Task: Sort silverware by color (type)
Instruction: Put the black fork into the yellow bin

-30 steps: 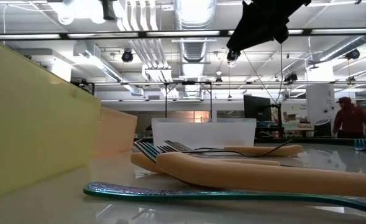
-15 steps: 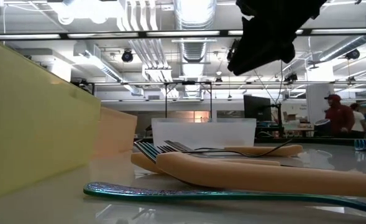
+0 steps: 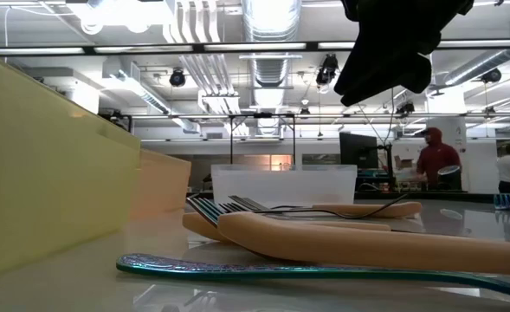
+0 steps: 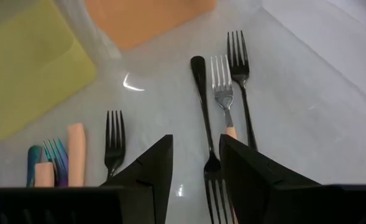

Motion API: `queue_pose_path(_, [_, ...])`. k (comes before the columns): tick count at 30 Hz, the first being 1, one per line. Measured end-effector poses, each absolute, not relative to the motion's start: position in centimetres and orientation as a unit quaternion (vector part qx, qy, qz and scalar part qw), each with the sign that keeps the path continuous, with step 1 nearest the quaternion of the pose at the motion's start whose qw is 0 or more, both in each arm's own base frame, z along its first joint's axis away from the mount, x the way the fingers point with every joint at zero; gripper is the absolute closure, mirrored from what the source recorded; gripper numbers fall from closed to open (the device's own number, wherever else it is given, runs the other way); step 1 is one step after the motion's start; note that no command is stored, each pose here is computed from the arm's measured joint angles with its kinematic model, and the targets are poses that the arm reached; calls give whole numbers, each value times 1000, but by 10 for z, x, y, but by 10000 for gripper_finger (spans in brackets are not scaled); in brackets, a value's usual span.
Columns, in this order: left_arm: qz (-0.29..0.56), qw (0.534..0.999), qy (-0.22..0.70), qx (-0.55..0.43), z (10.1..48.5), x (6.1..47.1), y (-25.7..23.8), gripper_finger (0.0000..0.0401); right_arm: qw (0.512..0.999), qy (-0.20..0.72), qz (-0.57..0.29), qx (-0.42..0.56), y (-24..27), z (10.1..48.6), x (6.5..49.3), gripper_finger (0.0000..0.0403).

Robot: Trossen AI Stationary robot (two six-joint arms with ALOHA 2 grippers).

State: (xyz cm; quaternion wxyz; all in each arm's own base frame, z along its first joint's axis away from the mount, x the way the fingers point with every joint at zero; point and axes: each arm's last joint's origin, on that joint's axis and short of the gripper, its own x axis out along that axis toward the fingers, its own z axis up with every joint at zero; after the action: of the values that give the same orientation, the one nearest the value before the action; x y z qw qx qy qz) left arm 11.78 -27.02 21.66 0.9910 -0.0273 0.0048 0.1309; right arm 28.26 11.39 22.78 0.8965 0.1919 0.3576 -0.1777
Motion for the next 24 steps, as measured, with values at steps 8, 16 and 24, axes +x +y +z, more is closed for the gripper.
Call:
queue_pose_path(8, [95,995,9,25,233,96,-270,401,896,357,-180,196,114,228,283,282])
queue_pose_path(16, [142,989,8,51,262,104,-248,401,897,355,-181,189,113,228,283,282])
queue_pose_path(24, [64,998,17,3,293,124,-212,401,897,354,-183,190,113,228,283,282])
